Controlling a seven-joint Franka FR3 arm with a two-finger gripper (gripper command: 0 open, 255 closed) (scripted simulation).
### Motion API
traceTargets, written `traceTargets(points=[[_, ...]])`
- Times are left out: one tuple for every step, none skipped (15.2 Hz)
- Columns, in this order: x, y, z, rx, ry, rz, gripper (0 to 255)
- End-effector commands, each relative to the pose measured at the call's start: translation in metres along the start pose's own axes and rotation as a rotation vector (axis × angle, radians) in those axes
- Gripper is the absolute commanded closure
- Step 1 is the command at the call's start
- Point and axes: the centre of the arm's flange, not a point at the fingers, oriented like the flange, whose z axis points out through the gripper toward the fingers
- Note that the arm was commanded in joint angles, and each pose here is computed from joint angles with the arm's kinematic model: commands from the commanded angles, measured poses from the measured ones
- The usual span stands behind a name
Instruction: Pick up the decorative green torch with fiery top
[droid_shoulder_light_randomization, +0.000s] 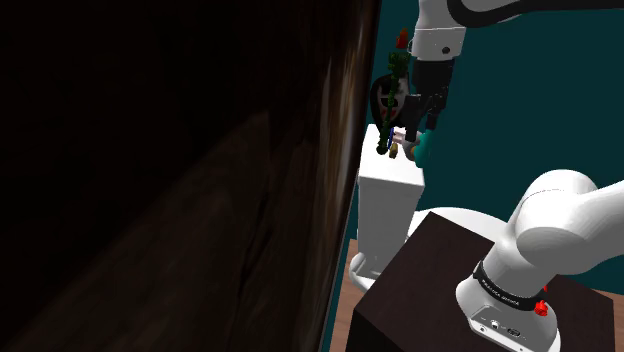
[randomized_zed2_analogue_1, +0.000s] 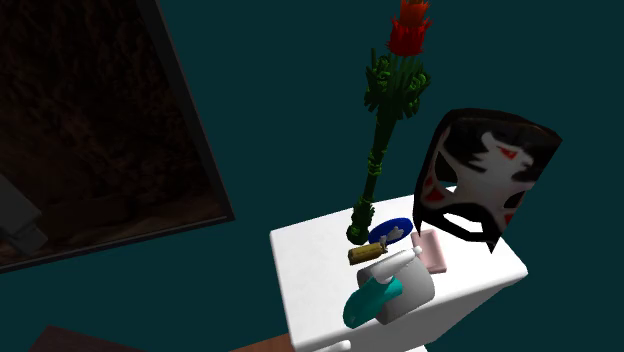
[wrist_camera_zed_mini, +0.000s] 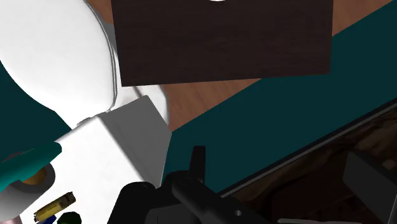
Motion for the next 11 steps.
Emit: traceTargets(points=[[0.0,0.0,0.0,0.0,0.0,0.0,0],[0.005,0.009,0.006,-0.006,0.012,-0.002,0],[0.01,0.017,0.013,-0.011,0.023,-0.003,0],[0.015,0.026,0.019,-0.017,0.035,-0.005,0],[0.02,0.034,0.025,-0.022,0.047,-0.007,0],[0.025,0.043,0.031,-0.028,0.058,-0.008,0],[0.03,0.052,0.037,-0.034,0.07,-0.01,0],[0.036,0.06,0.043,-0.039,0.082,-0.012,0],[0.041,0.069,0.049,-0.045,0.093,-0.013,0],[0.047,0.078,0.054,-0.051,0.105,-0.015,0],[0.052,0.086,0.06,-0.056,0.117,-0.017,0]])
